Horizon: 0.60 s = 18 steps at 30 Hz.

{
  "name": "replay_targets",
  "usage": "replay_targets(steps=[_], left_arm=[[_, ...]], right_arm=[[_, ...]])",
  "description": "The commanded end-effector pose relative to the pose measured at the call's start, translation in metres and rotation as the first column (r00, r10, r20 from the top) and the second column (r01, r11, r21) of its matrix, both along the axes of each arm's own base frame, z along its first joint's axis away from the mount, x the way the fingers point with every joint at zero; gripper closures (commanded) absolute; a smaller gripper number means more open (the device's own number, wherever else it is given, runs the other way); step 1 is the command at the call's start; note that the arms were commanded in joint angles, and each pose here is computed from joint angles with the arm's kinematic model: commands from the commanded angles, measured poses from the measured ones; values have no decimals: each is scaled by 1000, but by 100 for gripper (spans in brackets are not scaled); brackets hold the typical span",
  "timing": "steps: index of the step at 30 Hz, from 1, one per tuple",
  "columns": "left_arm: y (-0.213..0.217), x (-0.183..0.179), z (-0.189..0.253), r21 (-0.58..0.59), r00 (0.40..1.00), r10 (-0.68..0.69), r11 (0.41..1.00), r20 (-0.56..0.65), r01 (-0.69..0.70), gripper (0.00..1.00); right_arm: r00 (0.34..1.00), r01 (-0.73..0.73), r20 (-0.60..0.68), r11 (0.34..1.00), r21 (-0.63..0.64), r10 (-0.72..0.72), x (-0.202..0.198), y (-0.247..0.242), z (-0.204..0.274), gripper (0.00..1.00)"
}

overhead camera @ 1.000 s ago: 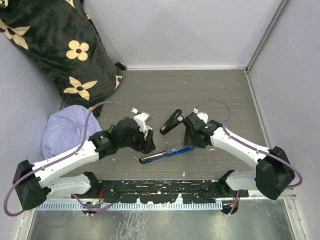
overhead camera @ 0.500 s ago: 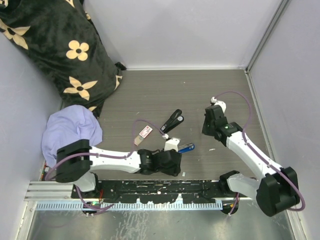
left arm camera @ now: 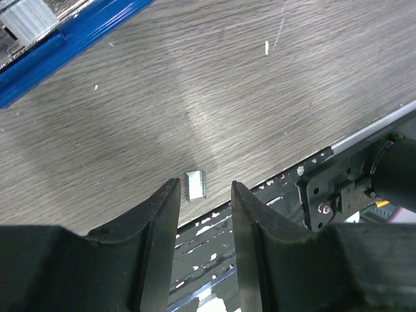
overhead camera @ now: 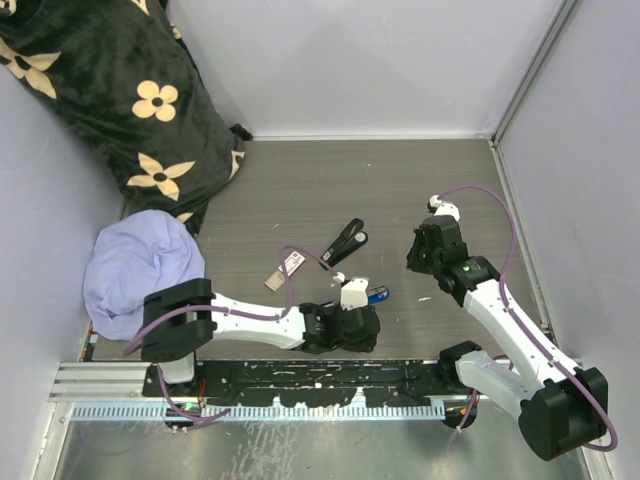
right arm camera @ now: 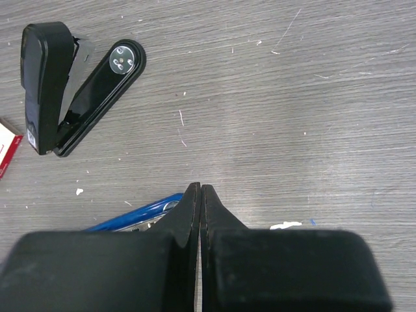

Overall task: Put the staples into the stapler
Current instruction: Pick up the staple from the center of the board.

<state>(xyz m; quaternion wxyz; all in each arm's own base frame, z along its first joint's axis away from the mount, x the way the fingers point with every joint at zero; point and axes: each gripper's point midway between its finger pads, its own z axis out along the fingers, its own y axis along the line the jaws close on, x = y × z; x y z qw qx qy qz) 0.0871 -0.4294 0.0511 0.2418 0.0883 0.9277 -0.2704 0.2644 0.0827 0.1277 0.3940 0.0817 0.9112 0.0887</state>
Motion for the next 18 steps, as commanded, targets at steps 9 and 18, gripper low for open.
replay_targets(steps=[9,18], left_arm=[[6,9,-6,35,986,164,986,-21,-163,68],[-5,3,-6,48,994,107,993,-33,-105,77]], right_arm=[[998,-30,52,999,27,28,2,5,12,100],[999,-23,41,1000,20,22,4,4,7,100]])
